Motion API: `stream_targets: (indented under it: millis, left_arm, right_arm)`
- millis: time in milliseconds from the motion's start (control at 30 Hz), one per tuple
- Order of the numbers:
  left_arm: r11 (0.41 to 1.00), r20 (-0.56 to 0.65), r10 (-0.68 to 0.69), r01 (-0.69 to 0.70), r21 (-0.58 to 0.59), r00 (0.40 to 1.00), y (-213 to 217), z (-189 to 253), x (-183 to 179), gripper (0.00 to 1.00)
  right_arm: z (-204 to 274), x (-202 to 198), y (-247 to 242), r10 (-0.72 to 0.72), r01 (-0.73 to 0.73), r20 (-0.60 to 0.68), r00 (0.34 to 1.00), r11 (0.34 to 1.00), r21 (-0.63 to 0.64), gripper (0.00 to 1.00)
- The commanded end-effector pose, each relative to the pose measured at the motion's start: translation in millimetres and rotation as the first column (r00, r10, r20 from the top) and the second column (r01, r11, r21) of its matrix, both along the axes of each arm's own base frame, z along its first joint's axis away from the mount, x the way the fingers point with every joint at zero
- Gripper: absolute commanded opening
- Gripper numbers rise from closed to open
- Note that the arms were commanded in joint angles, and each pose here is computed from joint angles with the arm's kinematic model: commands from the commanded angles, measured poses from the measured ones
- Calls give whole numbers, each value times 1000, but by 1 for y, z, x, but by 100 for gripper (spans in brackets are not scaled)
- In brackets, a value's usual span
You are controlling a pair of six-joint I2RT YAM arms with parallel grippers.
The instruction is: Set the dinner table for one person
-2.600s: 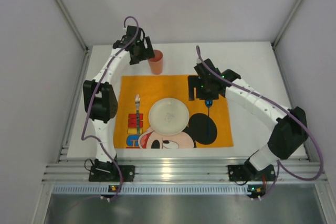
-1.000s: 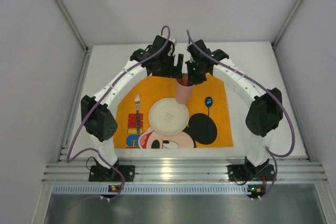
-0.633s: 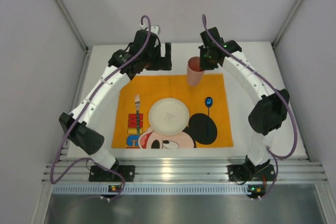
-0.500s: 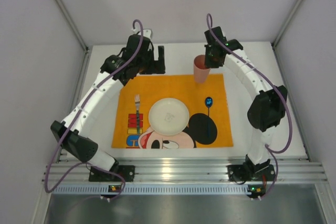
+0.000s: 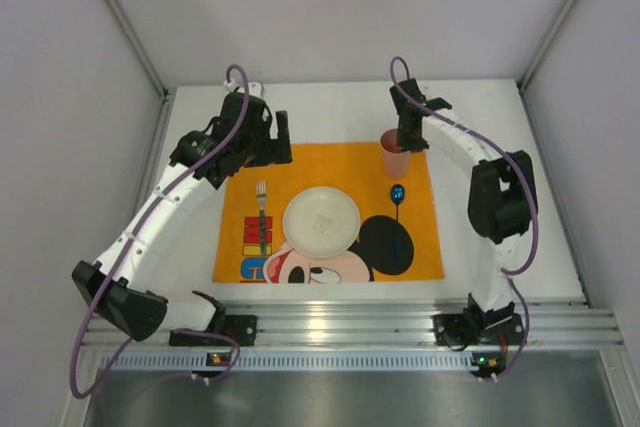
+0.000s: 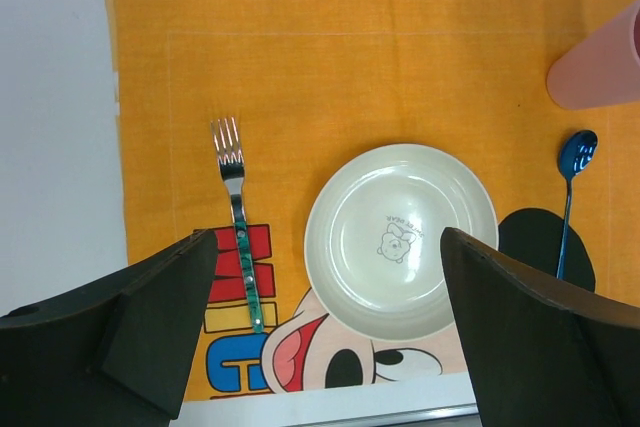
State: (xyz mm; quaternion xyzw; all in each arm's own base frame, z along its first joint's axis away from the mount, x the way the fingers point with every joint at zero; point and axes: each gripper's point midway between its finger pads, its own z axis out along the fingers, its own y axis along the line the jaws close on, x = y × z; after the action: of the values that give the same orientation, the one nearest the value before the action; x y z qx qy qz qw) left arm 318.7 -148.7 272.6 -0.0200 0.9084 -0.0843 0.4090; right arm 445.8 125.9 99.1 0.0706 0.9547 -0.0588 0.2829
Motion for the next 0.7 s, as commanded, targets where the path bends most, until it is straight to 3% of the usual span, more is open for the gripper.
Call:
stream_targets:
  millis: [0,67,100,167,200,267,433,667]
  left_arm:
    - [1000,27,28,-28,-5,999,7,8,1,98]
    - [1000,29,27,-26,-11,999,5,8,4,98]
    - [1000,21,27,-27,-10,999,5,6,5,98]
    - [1000,17,25,-25,-15,1000,3,5,8,98]
    - [1000,15,26,-25,-17,1000,2,5,8,98]
    - [999,11,26,-25,-21,1000,1,3,11,98]
    - [999,15,44,-43,-29,999,-1,3,21,98]
    - [997,59,51,-48,-52,997,-10,14,41,98]
  right_arm:
    - [3,3,-1,-21,21,63,998,1000,5,3]
    - [8,2,-2,-23,22,79,997,1000,7,26]
    - [8,0,-4,-24,24,77,997,1000,6,45]
    - [15,-2,-4,-25,24,86,996,1000,12,57]
    - [18,-3,-4,-26,24,90,996,1000,16,69]
    - [34,-3,-5,-31,28,117,993,999,26,83]
    - [90,-3,-4,-24,11,203,979,998,62,99]
    - [220,-38,-16,-25,-34,408,913,990,138,100]
